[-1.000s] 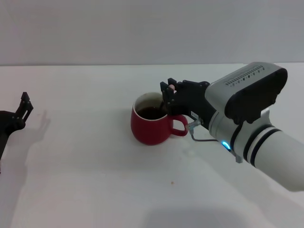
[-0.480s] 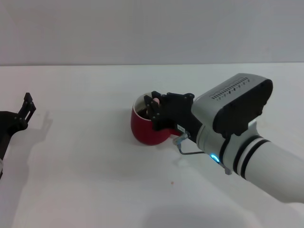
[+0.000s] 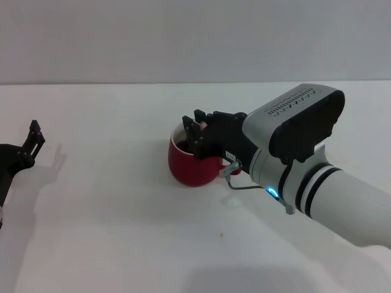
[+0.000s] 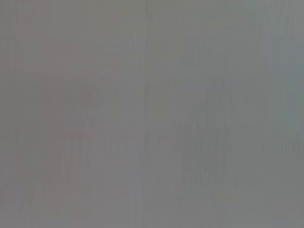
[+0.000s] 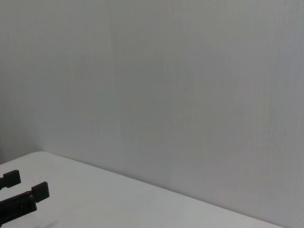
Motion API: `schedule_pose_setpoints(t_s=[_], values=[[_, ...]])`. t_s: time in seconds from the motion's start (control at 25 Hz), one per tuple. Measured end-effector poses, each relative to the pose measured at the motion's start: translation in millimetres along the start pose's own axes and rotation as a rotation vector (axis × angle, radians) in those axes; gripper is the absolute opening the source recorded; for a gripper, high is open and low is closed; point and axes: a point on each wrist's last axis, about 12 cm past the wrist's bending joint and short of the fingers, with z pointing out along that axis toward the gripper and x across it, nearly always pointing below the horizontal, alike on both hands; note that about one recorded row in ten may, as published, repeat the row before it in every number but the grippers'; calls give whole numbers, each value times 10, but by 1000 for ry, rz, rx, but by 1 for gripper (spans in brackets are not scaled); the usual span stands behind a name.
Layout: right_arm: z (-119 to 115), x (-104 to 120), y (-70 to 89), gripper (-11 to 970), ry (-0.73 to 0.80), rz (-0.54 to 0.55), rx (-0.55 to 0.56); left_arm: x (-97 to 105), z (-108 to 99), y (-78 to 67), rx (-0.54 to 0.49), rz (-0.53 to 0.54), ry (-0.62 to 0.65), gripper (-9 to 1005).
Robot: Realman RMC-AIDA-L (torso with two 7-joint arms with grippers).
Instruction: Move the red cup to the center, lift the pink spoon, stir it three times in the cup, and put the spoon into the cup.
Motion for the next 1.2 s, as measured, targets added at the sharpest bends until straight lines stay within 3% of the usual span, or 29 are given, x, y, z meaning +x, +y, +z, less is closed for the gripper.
schedule_pose_setpoints(t_s=[0.16,0.4,0.6,0.72,0.76,0.88,1.0,1.2], values=[[-13,2,-8,183,-3,-12,8,3,-1,6,-1,1,3,842],[-33,-31,-55,399,-41,-89,75,6,-5,13,-3,2,5,842],[-193,-55,-119,537,-176,-308,284,7,-7,14,-3,1,5,842],[-419,-5,-160,537,-292,-421,462,4,-3,14,-3,1,4,842],[-588,78,-173,537,-360,-475,570,2,-2,15,-2,2,3,842],[-757,195,-169,537,-430,-508,663,-2,-2,16,-2,2,0,842],[-1052,452,-186,537,-557,-477,746,-5,-1,16,-2,2,-2,842],[-1583,865,-320,537,-738,-252,760,-13,0,32,-7,4,-8,842]])
